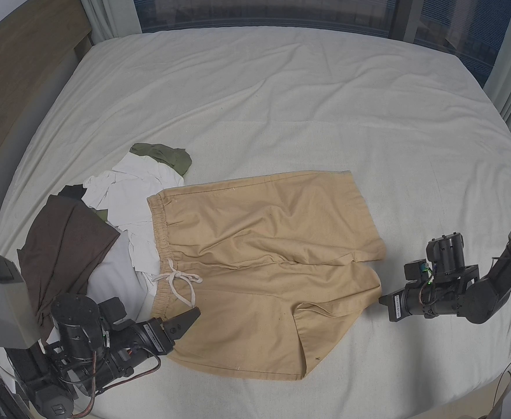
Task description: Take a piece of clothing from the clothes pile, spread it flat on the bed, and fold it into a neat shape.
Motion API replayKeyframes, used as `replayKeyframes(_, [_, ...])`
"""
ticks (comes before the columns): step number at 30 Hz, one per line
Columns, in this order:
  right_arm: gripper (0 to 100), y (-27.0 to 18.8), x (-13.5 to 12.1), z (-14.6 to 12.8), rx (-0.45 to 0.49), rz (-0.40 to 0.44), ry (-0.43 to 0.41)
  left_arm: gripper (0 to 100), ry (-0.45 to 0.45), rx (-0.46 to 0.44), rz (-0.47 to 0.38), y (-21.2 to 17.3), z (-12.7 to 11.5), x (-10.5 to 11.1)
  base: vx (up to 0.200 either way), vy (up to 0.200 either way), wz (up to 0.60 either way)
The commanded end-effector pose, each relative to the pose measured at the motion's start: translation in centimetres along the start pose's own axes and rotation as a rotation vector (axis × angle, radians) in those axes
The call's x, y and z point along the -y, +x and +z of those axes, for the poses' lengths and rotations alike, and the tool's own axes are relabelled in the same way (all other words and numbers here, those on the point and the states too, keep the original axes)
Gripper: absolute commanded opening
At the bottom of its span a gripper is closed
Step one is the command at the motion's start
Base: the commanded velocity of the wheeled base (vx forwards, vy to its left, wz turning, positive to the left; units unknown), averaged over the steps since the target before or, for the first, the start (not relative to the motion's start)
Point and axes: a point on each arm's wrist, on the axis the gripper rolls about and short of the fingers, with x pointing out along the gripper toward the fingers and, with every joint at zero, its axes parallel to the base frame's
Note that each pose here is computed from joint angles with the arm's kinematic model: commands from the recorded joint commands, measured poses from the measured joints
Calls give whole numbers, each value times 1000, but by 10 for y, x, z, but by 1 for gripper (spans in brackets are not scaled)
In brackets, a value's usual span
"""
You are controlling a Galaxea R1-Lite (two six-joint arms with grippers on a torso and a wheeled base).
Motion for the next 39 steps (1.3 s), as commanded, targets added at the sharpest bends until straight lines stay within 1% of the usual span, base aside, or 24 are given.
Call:
replayKeyframes(1, [100,-5,0,15,61,0,1,100,0,-11,10,-3,-2,-2,0,0,0])
replayKeyframes(6, [100,-7,-1,30,120,2,12,100,-1,-3,3,-5,-1,-1,0,0,0])
replayKeyframes(7, [100,-9,-1,36,149,-1,16,100,-2,-1,1,-5,0,0,0,0,0])
replayKeyframes(10, [100,-17,1,46,203,-39,22,100,-4,-3,3,-5,-1,-1,0,0,0])
replayKeyframes(12, [100,-25,0,47,215,-41,28,100,-7,-3,3,-5,-1,-1,0,0,0])
replayKeyframes(19, [100,-38,-3,29,183,-24,153,100,-7,-13,-2,-4,-3,1,0,0,0])
replayKeyframes(20, [100,-38,-3,28,182,-24,156,100,-7,-13,-2,-4,-3,1,0,0,0])
replayKeyframes(21, [100,-40,-6,20,158,-8,189,100,-7,-15,-2,-4,-3,1,0,0,0])
replayKeyframes(23, [100,-40,-11,13,130,14,221,100,-5,-18,-5,-4,-4,1,0,0,0])
replayKeyframes(27, [100,-38,-37,5,81,109,288,100,-6,-19,-6,-4,-4,2,0,0,0])
replayKeyframes(29, [100,-37,-66,5,53,195,354,100,-11,-20,-3,-4,-4,1,0,0,0])
replayKeyframes(30, [100,-37,-66,5,53,195,354,100,-11,-20,-3,-4,-4,1,0,0,0])
replayKeyframes(31, [100,-37,-93,10,38,274,420,100,-21,-23,-4,-4,-5,1,0,0,0])
replayKeyframes(33, [100,-34,-108,17,35,315,457,100,-21,-22,-3,-4,-4,1,0,0,0])
replayKeyframes(35, [100,-20,-120,23,9,331,488,100,-20,-23,-4,-4,-5,1,0,0,0])
replayKeyframes(38, [100,-4,-128,28,-26,323,517,100,-17,-28,-13,-4,-6,3,0,0,0])
replayKeyframes(39, [100,5,-133,32,-49,317,538,100,-14,-32,-22,-4,-7,5,0,0,0])
